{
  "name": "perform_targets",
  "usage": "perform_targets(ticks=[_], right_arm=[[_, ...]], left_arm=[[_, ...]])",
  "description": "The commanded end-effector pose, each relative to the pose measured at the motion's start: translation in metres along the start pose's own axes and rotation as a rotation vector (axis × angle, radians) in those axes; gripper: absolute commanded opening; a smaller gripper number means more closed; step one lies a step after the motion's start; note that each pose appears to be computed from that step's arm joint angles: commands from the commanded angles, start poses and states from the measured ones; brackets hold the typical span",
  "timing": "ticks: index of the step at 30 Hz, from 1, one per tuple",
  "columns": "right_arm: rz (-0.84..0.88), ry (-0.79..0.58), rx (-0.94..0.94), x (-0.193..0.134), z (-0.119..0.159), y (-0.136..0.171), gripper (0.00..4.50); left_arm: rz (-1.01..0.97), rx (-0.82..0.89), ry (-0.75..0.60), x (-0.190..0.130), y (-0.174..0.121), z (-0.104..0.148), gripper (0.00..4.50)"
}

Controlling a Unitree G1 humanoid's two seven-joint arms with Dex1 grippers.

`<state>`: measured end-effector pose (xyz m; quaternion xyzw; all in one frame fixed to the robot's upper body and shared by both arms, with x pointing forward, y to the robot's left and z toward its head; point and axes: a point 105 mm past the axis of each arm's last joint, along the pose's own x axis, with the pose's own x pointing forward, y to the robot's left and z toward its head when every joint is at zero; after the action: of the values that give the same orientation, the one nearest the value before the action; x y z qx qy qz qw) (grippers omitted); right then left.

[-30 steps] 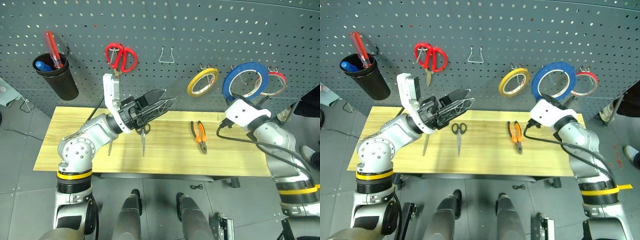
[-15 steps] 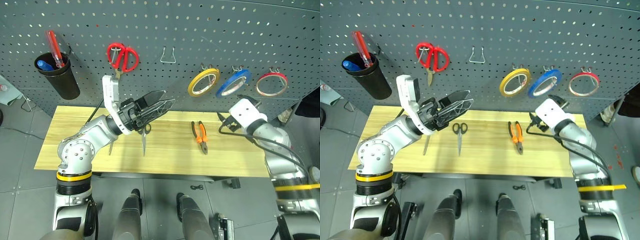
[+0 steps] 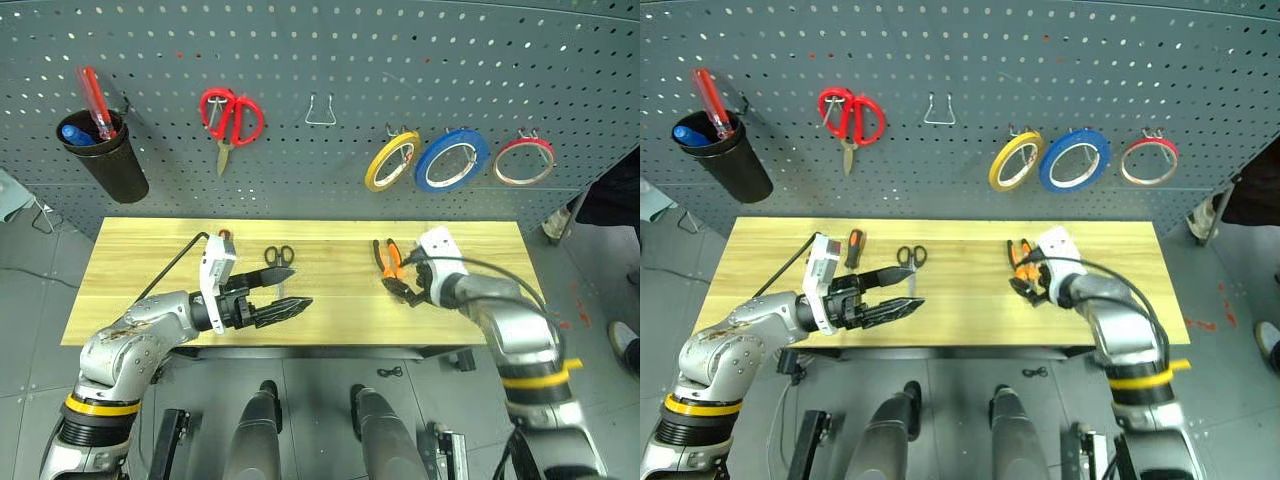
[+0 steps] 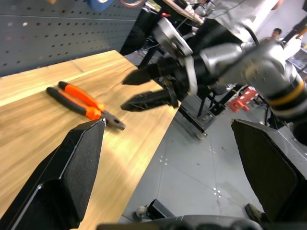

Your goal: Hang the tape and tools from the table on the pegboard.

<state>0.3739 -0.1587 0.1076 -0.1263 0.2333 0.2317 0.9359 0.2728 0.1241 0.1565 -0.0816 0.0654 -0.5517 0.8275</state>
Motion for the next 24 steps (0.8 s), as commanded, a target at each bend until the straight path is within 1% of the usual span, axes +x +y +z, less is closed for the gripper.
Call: perform_targets(ticks=[1,5,7,14,24], right_arm=[[-0.013,0.068,0.019,0.012,-0.002,-0.015,4.49],[-0.043,0.119,0.043,0.027,-0.001,-0.032,4.49],[-0.049,0.137,0.055,0.034,-0.002,-0.036,4.49],[-0.087,0.184,0.077,0.054,-0.009,-0.042,4.49],[-0.098,0.193,0.074,0.064,-0.010,-0.041,4.49]], left_arm=[[0.035,0.041,-0.022,-0.011,-0.004,0.009,4.50],[0.060,0.035,-0.021,-0.016,-0.007,0.007,4.50],[0.066,0.031,-0.019,-0.018,-0.009,0.007,4.50],[0.088,0.021,-0.012,-0.022,-0.014,0.006,4.50],[0.084,0.021,-0.018,-0.024,-0.016,0.012,4.50]])
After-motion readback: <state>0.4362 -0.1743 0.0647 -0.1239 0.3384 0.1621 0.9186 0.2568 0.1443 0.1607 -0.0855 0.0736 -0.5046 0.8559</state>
